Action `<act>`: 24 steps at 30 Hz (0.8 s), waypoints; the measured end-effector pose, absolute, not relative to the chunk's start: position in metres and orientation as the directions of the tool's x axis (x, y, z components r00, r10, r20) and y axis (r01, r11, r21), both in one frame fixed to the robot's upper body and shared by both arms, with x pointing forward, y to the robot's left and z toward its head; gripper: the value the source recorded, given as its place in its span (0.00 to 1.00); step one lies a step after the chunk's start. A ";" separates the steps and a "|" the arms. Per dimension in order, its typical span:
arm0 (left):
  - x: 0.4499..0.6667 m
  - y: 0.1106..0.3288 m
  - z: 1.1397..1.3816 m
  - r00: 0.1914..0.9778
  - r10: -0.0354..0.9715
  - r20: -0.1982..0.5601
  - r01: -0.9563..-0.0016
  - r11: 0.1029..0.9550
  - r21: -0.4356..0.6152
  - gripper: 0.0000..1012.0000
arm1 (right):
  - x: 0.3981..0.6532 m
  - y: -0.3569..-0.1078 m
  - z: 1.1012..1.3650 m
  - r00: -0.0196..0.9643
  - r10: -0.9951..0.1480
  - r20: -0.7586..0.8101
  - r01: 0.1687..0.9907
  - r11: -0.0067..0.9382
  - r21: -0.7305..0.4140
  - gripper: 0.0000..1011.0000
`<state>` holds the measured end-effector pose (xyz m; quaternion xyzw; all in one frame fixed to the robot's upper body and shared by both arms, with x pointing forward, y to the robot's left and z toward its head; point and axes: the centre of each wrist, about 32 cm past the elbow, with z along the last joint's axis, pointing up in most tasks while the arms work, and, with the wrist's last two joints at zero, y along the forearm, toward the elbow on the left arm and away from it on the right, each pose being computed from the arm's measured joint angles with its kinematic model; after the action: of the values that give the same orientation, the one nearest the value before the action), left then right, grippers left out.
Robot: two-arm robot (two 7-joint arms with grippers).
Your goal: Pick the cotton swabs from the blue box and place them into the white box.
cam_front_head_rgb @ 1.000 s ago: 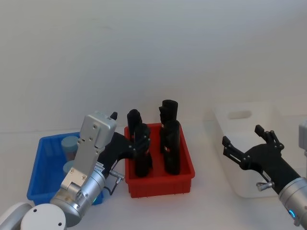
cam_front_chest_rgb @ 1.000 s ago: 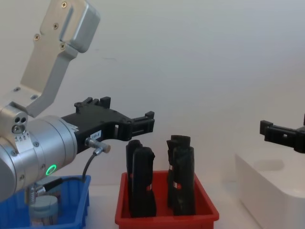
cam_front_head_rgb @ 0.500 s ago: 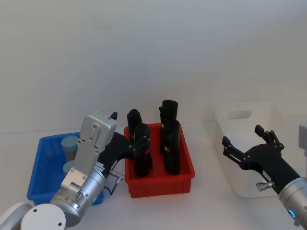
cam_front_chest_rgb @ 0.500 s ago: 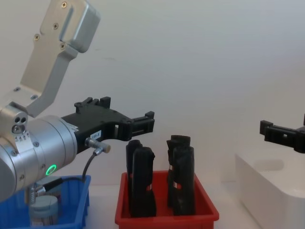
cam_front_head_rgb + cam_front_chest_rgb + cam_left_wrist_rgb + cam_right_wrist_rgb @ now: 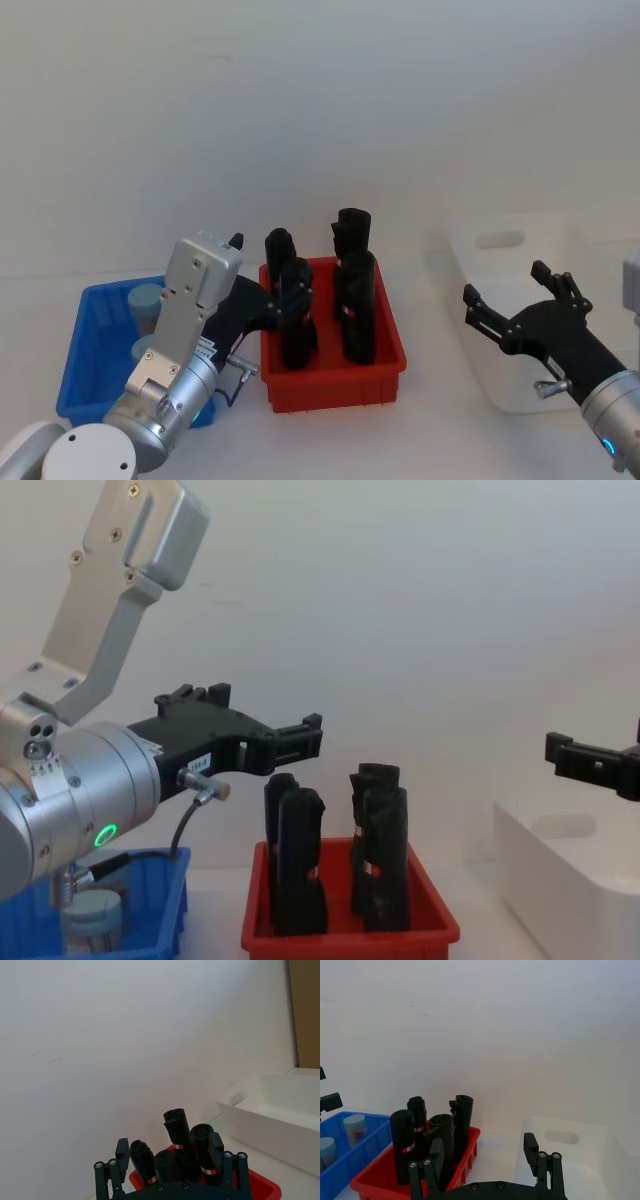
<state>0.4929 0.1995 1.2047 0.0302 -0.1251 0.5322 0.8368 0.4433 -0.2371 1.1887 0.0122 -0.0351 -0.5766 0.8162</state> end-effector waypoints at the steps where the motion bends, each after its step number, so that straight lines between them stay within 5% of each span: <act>1: 0.493 0.200 1.205 0.401 0.884 0.241 -0.899 0.431 -0.082 0.99 | 0.443 -0.237 1.189 0.333 -0.942 0.043 0.940 0.335 0.060 0.99; 24: 0.522 0.230 1.204 0.347 0.921 0.178 -0.938 0.345 0.045 0.99 | 0.443 -0.237 1.189 0.333 -0.942 0.043 0.940 0.335 0.060 0.99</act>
<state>0.5218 0.2304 1.2037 0.0697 -0.0607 0.5681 0.8177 0.4433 -0.2371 1.1887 0.0122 -0.0351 -0.5766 0.8162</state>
